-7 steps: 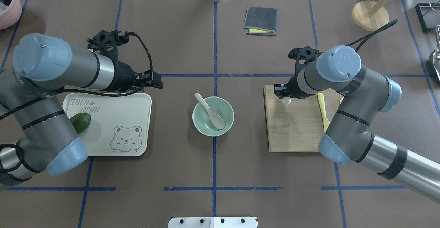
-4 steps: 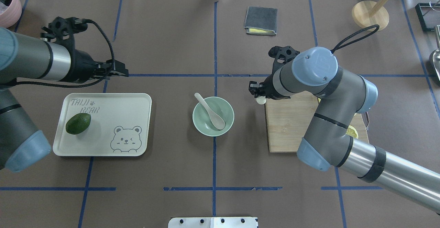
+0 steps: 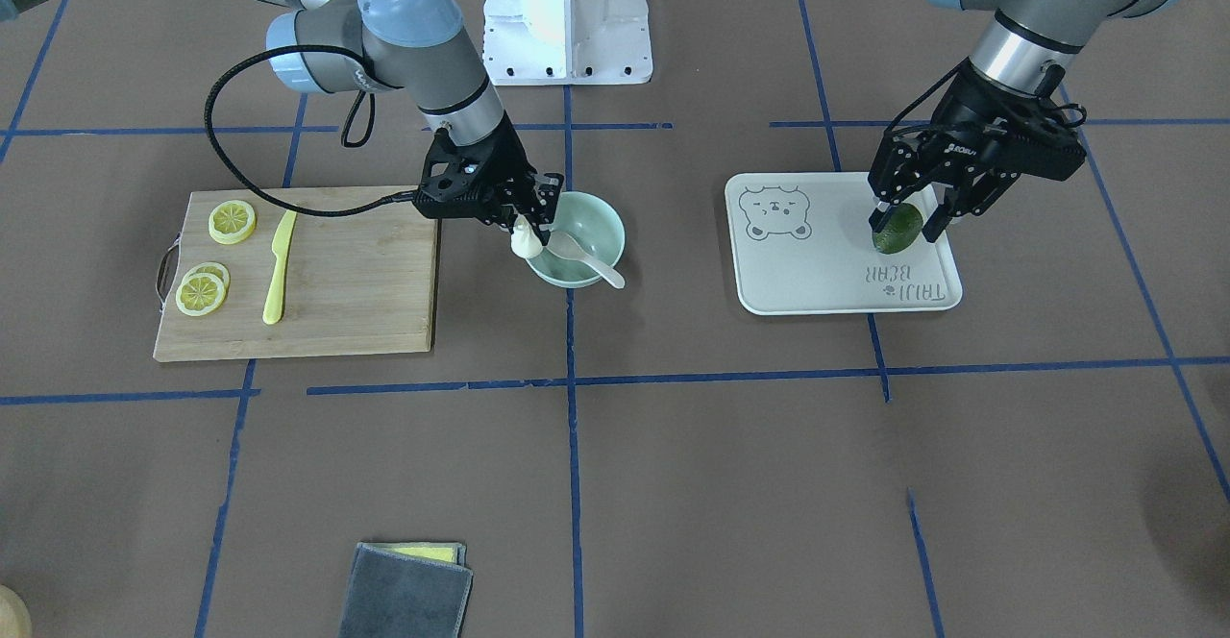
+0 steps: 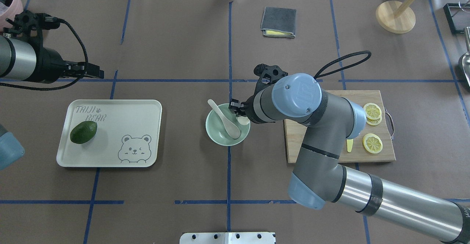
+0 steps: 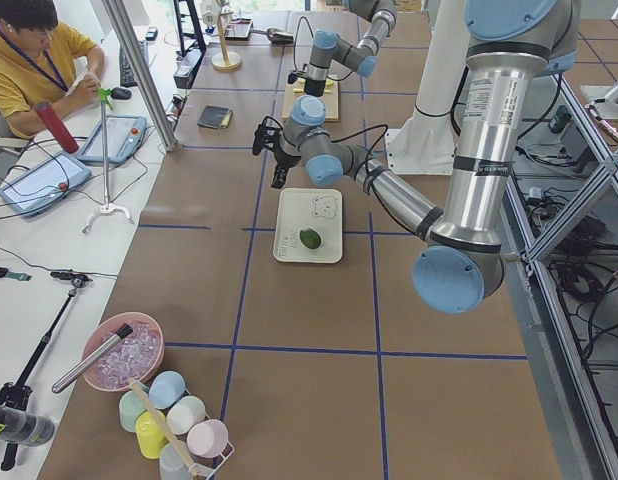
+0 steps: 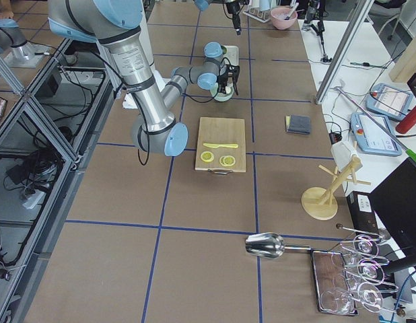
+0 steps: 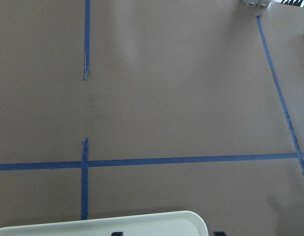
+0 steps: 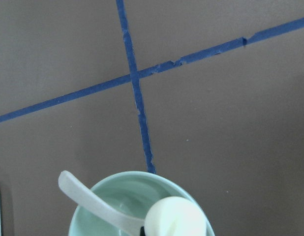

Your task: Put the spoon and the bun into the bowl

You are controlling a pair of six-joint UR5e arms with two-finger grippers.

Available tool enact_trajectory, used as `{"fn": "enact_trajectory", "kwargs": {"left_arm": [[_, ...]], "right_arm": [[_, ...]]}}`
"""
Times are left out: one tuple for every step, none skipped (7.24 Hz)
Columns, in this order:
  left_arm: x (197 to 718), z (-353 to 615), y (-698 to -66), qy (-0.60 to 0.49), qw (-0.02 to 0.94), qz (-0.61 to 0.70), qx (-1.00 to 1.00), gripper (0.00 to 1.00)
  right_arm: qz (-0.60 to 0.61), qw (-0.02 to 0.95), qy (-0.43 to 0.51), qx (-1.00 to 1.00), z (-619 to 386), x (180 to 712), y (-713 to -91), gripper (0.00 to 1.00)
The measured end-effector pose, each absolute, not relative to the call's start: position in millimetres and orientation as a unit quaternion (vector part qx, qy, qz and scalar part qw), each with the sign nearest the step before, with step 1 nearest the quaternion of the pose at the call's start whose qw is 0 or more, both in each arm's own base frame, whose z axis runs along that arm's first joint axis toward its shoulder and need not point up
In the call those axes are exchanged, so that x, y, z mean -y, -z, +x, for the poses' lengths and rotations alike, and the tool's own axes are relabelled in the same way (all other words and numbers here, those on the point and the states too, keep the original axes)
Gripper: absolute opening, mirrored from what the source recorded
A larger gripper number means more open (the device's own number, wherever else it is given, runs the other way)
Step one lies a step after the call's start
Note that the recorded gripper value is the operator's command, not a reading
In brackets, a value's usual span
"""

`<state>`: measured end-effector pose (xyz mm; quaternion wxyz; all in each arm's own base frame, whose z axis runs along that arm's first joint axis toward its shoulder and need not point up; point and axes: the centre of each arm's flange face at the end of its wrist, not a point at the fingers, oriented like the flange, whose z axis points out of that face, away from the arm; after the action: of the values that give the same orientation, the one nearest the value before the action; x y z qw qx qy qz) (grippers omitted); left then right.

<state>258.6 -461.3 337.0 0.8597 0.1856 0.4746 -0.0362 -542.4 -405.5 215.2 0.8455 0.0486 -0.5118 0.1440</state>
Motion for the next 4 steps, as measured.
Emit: {"fn": "enact_trajectory", "kwargs": {"left_arm": [[462,259,-338,0.035,0.86,0.185,-0.474,0.7],[462,259,-340,0.035,0.861,0.185,-0.473,0.7],[463,259,-341,0.035,0.861,0.184,-0.472,0.7],[463,260,-343,0.034,0.862,0.184,-0.471,0.73]], "right_arm": [[0.047,0.845,-0.143,0.513,-549,398,-212,0.81],[0.048,0.844,-0.143,0.515,-554,394,-209,1.0],[0.048,0.844,-0.142,0.516,-557,392,-205,1.0],[0.049,0.844,-0.141,0.516,-559,391,-204,1.0]]}}
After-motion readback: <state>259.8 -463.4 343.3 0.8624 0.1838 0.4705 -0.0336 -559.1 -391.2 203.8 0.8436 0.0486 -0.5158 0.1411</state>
